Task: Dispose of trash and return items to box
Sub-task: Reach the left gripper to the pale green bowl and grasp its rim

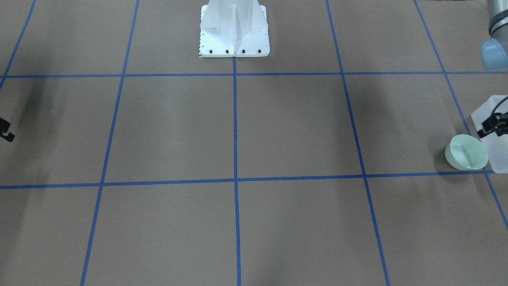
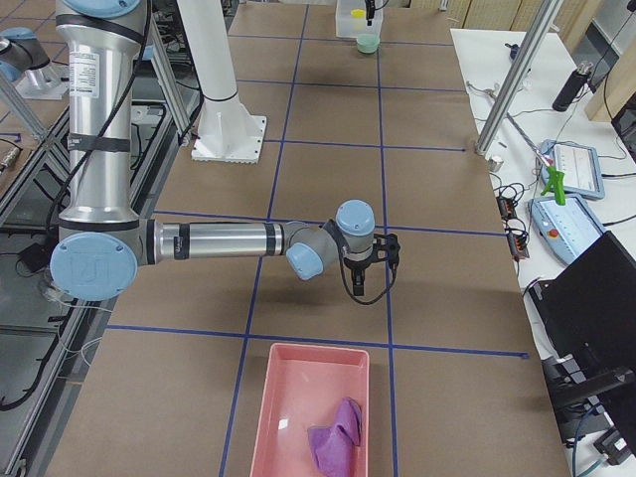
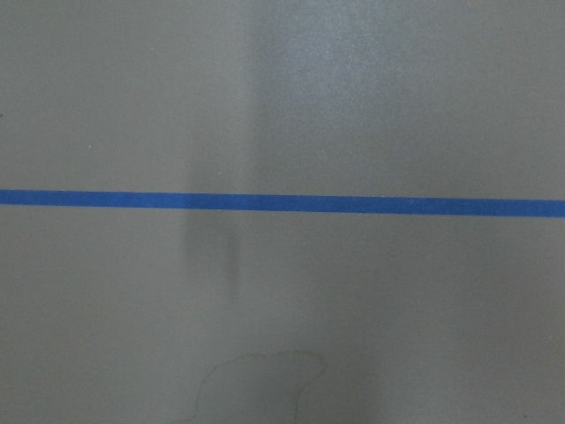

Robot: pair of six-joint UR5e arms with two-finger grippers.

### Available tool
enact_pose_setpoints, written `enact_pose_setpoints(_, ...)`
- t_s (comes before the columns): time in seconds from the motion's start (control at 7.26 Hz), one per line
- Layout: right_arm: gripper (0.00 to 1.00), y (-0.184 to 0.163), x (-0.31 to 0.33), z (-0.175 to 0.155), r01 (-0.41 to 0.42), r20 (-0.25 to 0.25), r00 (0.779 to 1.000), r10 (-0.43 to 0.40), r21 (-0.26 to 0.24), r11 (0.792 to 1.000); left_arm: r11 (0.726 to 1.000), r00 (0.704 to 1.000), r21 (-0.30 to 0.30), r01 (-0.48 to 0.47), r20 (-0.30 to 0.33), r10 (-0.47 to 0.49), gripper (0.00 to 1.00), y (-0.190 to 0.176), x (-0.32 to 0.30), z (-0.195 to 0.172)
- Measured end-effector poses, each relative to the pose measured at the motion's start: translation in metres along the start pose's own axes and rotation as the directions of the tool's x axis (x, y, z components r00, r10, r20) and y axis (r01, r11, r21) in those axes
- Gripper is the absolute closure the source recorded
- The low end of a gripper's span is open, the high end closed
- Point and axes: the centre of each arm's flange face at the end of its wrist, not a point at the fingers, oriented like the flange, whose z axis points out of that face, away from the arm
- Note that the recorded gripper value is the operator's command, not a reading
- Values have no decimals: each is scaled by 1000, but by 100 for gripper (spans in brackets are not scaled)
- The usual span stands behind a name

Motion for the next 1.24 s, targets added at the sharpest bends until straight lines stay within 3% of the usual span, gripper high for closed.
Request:
enact_pose_setpoints(0.41, 0, 1, 0, 3, 0, -3, 1000, 0, -4, 1000, 999, 1000, 26, 22, 17, -22, 40, 3, 16, 77)
enact_pose_setpoints(0.83, 0, 2, 0, 5, 1, -4, 1000, -1, -8, 1000, 999, 999, 27, 35, 17, -35, 100, -1, 12, 95)
enact_pose_setpoints(1.24, 0, 2, 0, 6, 2, -5, 1000, -2, -11, 1000, 998, 998, 14, 56, 7, -57, 100, -1, 26, 98)
